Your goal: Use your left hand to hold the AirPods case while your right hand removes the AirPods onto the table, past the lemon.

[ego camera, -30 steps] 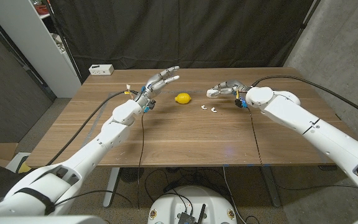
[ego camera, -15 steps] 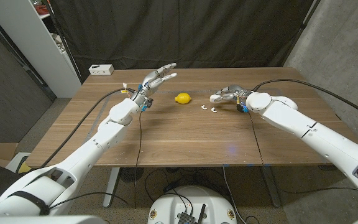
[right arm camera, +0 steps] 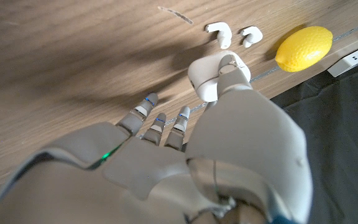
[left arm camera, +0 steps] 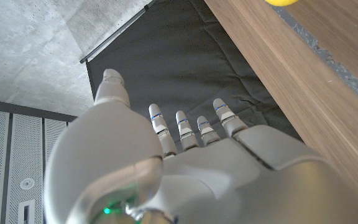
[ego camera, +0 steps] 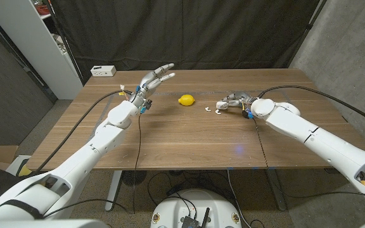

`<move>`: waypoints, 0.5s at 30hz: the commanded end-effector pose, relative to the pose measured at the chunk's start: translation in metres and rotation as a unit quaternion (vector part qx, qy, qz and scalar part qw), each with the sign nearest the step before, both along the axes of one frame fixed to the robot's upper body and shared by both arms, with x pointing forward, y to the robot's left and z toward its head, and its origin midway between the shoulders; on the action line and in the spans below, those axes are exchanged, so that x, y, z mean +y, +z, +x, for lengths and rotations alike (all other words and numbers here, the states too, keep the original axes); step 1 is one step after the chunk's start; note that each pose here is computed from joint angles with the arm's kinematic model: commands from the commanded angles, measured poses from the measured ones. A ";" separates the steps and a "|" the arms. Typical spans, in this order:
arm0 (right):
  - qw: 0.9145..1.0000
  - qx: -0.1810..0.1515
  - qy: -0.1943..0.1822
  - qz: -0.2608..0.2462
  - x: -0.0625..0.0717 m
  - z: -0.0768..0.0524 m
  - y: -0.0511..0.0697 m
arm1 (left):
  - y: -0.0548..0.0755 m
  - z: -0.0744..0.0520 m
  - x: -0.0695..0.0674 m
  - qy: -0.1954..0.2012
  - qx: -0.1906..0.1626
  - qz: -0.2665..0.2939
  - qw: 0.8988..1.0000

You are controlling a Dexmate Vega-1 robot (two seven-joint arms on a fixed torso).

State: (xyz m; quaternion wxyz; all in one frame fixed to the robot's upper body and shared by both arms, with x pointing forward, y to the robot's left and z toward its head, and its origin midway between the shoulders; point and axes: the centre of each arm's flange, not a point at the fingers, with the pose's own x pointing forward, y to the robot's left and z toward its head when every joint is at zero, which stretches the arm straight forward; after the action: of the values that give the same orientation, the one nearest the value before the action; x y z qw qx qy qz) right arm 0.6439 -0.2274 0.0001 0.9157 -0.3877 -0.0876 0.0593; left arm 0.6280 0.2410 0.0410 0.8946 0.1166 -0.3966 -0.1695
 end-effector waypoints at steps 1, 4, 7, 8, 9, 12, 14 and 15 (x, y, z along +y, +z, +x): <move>1.000 0.014 -0.009 0.005 -0.006 0.013 -0.012 | -0.006 0.000 0.011 0.015 0.010 -0.015 1.000; 1.000 0.016 -0.010 0.004 -0.007 0.014 -0.013 | -0.007 0.001 0.010 0.014 0.012 -0.014 1.000; 1.000 0.018 -0.012 0.003 -0.008 0.014 -0.014 | -0.008 0.001 0.010 0.014 0.011 -0.014 1.000; 1.000 0.019 -0.013 0.003 -0.009 0.014 -0.014 | -0.008 0.001 0.010 0.013 0.011 -0.014 1.000; 1.000 0.020 -0.014 0.002 -0.009 0.014 -0.014 | -0.008 0.001 0.010 0.013 0.011 -0.014 1.000; 1.000 0.023 -0.015 0.001 -0.010 0.014 -0.015 | -0.007 0.001 0.009 0.013 0.012 -0.013 1.000; 1.000 0.027 -0.015 0.001 -0.010 0.014 -0.016 | -0.007 0.001 0.009 0.013 0.011 -0.013 1.000; 0.999 0.027 -0.016 0.002 -0.010 0.014 -0.016 | -0.007 0.001 0.009 0.013 0.012 -0.014 1.000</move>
State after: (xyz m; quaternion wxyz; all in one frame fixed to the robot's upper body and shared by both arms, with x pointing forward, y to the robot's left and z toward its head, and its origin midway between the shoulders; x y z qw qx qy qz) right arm 0.6552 -0.2338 -0.0090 0.9182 -0.3852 -0.0741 0.0552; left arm 0.6286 0.2490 0.0359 0.9011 0.1088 -0.3898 -0.1558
